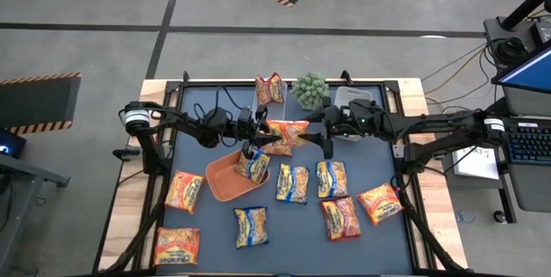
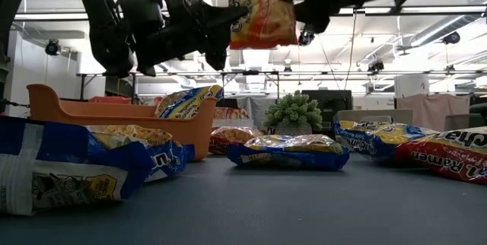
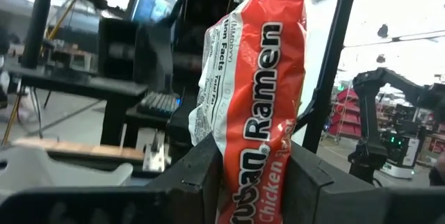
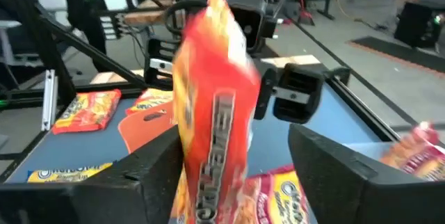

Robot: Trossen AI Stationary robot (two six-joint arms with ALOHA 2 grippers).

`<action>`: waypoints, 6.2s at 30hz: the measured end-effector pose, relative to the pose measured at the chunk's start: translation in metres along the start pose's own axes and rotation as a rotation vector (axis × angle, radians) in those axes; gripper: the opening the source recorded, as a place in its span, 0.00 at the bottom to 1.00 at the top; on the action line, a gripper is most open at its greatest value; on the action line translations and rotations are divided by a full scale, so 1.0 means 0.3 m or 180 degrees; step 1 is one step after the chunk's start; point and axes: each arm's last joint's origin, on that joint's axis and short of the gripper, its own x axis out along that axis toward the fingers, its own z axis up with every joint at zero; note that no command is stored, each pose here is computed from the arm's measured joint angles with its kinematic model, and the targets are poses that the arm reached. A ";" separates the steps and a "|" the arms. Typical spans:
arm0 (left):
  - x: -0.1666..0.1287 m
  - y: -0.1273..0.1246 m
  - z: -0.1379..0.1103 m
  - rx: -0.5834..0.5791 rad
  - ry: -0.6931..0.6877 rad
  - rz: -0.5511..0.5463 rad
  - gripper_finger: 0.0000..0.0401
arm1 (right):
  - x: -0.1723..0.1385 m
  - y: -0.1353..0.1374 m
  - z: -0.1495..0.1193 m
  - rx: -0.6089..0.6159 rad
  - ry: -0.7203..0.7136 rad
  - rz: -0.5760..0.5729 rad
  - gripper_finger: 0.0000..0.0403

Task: Sort Maruchan noodles
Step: Put the orange noodle pack into the gray bin, then put the red noodle pack into the transparent bin

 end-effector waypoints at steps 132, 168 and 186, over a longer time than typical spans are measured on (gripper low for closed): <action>-0.040 -0.053 0.237 0.0374 -0.0071 -0.0009 0.65 | -0.223 -0.457 -0.203 -0.0523 0.3344 -0.2460 0.46; -0.066 -0.023 0.122 -0.0368 0.1074 0.0442 0.65 | -0.092 -0.225 -0.001 0.1033 0.1807 -0.1261 0.41; -0.105 0.028 0.140 -0.0696 0.3263 0.1964 0.48 | 0.196 -0.077 -0.181 0.1822 0.1888 -0.0970 0.32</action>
